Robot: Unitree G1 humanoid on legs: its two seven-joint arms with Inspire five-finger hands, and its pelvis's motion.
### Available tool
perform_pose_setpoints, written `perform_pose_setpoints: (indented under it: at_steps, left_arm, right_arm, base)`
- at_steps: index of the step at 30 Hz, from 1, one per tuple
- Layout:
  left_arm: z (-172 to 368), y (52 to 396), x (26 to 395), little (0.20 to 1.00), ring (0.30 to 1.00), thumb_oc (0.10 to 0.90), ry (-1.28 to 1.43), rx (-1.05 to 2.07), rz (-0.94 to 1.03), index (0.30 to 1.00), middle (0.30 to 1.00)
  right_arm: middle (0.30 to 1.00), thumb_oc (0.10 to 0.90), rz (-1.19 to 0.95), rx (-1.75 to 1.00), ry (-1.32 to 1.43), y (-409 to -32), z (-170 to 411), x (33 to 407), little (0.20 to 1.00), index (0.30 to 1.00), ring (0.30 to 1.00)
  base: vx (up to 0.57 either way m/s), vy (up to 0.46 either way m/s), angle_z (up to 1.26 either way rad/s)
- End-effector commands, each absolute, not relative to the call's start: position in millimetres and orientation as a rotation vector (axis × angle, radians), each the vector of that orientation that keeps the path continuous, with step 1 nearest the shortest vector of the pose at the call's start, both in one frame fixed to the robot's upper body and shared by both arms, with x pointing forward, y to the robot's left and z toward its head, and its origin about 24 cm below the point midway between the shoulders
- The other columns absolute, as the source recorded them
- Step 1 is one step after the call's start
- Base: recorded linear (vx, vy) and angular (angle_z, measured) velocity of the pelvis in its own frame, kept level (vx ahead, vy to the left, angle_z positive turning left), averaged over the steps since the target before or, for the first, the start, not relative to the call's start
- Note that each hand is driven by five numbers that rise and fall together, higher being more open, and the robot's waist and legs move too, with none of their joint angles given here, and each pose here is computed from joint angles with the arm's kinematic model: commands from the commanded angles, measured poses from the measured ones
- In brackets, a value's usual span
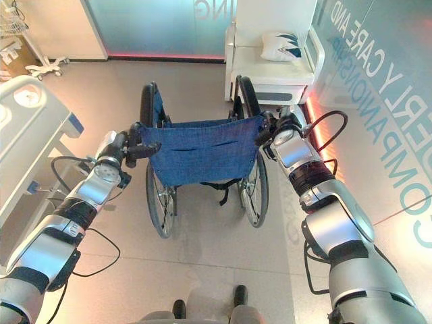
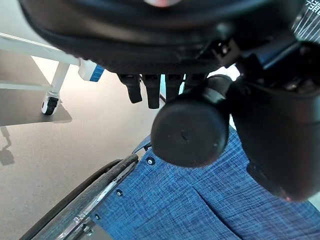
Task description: Push the wheelchair next to the bed
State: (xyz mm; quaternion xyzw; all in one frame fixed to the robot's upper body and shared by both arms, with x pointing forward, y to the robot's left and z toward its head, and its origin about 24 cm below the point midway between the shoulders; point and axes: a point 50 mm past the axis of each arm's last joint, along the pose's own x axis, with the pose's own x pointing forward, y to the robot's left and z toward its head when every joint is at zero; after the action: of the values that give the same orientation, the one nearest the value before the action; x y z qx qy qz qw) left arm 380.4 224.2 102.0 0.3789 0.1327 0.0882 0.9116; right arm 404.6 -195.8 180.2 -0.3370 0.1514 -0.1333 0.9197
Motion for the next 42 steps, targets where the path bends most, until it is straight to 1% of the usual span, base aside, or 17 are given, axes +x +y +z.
perform_pose_setpoints:
  at_steps: [1,9,18,27,35,39,42]
  left_arm:
    - [84.3,223.0,377.0,0.9,0.9,0.8,0.322,0.894,0.154,0.9,0.9]
    - [89.8,215.8,376.6,0.9,0.9,0.8,0.27,0.885,0.118,0.9,0.9]
    - [96.9,220.0,377.3,0.9,0.9,0.8,0.246,0.89,0.106,0.9,0.9]
    - [98.9,216.4,377.8,0.9,0.9,0.8,0.223,0.89,0.094,0.9,0.9]
    - [107.1,216.9,380.8,0.9,0.9,0.8,0.208,0.884,0.102,0.9,0.9]
    - [101.3,216.5,381.1,0.9,0.9,0.8,0.277,0.897,0.086,0.9,0.9]
    - [94.5,217.5,380.1,0.9,0.9,0.8,0.317,0.9,0.089,0.9,0.9]
  right_arm:
    - [0.9,0.8,-0.362,-0.778,0.054,-182.6,257.3,413.5,0.9,0.9,0.9]
    - [0.9,0.8,-0.403,-0.745,0.046,-187.1,238.1,414.9,0.9,0.9,0.9]
    - [0.9,0.8,-0.445,-0.744,0.02,-202.2,242.2,416.5,0.9,0.9,0.9]
    - [0.9,0.8,-0.483,-0.805,0.155,-225.2,222.1,414.7,0.9,0.9,0.9]
    - [0.9,0.8,-0.544,-0.763,0.221,-242.0,205.4,410.9,0.9,0.9,0.9]
    - [0.9,0.8,-0.6,-0.743,0.252,-249.2,198.2,408.0,0.9,0.9,0.9]
    - [0.9,0.8,-0.601,-0.724,0.303,-250.1,189.5,406.8,0.9,0.9,0.9]
  base:
    - [0.0,0.0,0.0]
    - [0.01,-0.003,0.01]
    - [-0.03,-0.02,0.09]
    - [0.01,-0.001,0.01]
    - [0.0,0.0,0.0]
    - [0.0,0.0,0.0]
    - [0.0,0.0,0.0]
